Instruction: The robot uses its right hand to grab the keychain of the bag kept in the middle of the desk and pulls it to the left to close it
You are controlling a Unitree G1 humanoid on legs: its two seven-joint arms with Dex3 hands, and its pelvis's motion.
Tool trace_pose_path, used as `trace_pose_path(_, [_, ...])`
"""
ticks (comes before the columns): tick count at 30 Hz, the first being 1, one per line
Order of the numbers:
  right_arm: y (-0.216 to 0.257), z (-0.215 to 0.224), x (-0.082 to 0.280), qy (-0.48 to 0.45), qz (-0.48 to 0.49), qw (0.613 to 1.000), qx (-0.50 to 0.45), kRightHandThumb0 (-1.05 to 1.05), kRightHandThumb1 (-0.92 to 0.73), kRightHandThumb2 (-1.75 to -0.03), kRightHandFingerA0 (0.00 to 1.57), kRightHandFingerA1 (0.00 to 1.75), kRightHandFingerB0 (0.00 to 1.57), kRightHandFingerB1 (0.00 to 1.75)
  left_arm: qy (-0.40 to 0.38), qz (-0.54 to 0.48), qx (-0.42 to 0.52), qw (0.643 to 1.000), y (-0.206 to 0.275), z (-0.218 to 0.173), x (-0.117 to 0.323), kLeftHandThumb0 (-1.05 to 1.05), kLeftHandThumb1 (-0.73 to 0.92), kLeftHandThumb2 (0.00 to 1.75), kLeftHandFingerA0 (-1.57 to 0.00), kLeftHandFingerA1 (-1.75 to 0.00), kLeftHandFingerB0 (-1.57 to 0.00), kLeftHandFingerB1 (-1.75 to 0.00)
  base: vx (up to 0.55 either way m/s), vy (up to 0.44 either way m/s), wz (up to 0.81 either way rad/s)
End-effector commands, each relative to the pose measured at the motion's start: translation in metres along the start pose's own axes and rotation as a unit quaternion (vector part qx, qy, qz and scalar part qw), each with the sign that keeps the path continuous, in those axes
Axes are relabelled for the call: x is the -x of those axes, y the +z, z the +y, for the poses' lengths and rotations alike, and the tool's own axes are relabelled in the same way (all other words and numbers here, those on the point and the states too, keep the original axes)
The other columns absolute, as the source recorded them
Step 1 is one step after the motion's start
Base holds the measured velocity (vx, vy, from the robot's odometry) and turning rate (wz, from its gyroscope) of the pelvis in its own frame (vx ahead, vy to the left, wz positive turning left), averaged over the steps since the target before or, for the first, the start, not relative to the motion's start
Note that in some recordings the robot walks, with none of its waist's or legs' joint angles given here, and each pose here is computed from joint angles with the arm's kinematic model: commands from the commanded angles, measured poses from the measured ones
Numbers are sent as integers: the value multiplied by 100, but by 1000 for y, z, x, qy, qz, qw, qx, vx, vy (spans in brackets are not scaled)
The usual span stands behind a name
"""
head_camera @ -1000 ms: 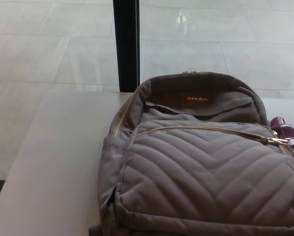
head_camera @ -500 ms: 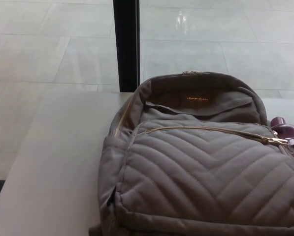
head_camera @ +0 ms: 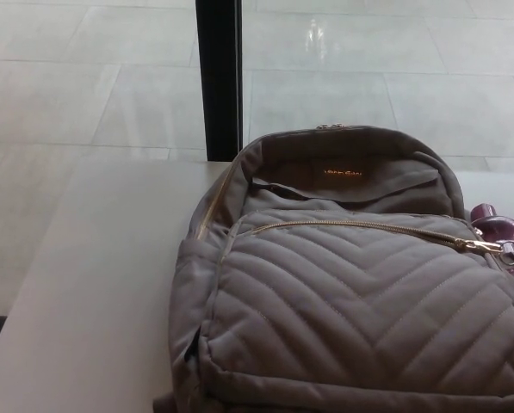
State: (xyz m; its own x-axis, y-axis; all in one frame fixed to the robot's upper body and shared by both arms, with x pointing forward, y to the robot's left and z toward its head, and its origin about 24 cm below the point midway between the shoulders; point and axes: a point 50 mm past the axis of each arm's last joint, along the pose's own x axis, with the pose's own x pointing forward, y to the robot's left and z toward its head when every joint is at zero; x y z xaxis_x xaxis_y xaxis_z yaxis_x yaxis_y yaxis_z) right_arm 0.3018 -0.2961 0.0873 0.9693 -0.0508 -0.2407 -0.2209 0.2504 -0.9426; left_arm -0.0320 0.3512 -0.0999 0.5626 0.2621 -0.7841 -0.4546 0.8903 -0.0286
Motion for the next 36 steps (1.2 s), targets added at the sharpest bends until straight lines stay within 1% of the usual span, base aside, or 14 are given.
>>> trace_pose_path(1, [4,10,-1,-7,-16,1000,5,-37,-62,-59,89,68,28,31,12,-5,-8,1000,6,6,1,-49,87,67,-63,-58,-59,-52,0,0,0])
trace_pose_path(9, [17,20,-5,-63,-55,996,-10,-22,-74,-62,103,96,52,38,11,-4,-14,1000,4,7,3,-52,88,66,-65,-59,-60,-52,0,0,0])
trace_pose_path(13, [24,15,-7,-99,-82,992,-10,-15,-74,-68,87,156,77,52,14,-5,-12,1000,4,6,3,-52,90,67,-65,-58,-62,-52,0,0,0])
trace_pose_path(15, [26,9,-8,-110,-88,990,-1,-16,-66,-78,87,168,96,73,13,-7,-8,1000,3,6,3,-52,89,66,-63,-60,-60,-52,0,0,0])
trace_pose_path(19, [24,3,-9,-132,-92,987,-16,-20,-59,-96,92,167,96,103,11,-7,0,1000,2,6,4,-51,88,66,-65,-59,-62,-52,0,0,0])
trace_pose_path(21, [21,-1,-8,-152,-95,984,-20,-15,-57,-80,92,171,84,131,14,-7,-12,1000,3,7,5,-51,89,66,-65,-59,-60,-52,0,0,0])
trace_pose_path(23, [18,-3,-8,-160,-90,983,-28,-14,-58,-82,88,174,80,144,13,-10,-8,1000,2,7,5,-51,89,67,-63,-60,-58,-53,0,0,0])
trace_pose_path(24, [17,-4,-7,-167,-99,980,-35,-13,-47,-99,116,132,100,120,20,-7,2,1000,2,7,4,-50,88,66,-67,-61,-61,-53,0,0,0])
trace_pose_path(25, [15,-7,-6,-182,-99,978,-36,-9,-56,-100,84,175,71,160,18,-5,-2,1000,2,8,5,-50,87,66,-65,-59,-59,-52,0,0,0])
trace_pose_path(28, [12,-12,-5,-202,-106,973,-38,-9,-54,-105,84,175,69,162,16,0,2,1000,1,9,5,-50,88,66,-62,-59,-57,-52,0,0,0])
trace_pose_path(29, [10,-14,-5,-205,-97,973,-33,-14,-50,-107,117,139,94,123,16,0,9,1000,1,8,5,-51,87,66,-62,-60,-56,-52,0,0,0])
trace_pose_path(32, [8,-20,-4,-234,-101,966,-50,-10,-48,-107,121,140,98,124,17,-5,15,1000,1,9,6,-53,86,66,-67,-62,-59,-54,0,0,0])
trace_pose_path(35, [7,-20,-2,-238,-101,964,-69,-10,-49,-107,121,141,97,124,25,7,15,1000,0,10,4,-55,86,66,-69,-62,-60,-53,0,0,0])
trace_pose_path(36, [8,-20,-2,-241,-101,962,-78,-7,-52,-105,88,175,72,157,23,5,14,1000,0,10,5,-56,85,65,-71,-63,-62,-54,0,0,0])
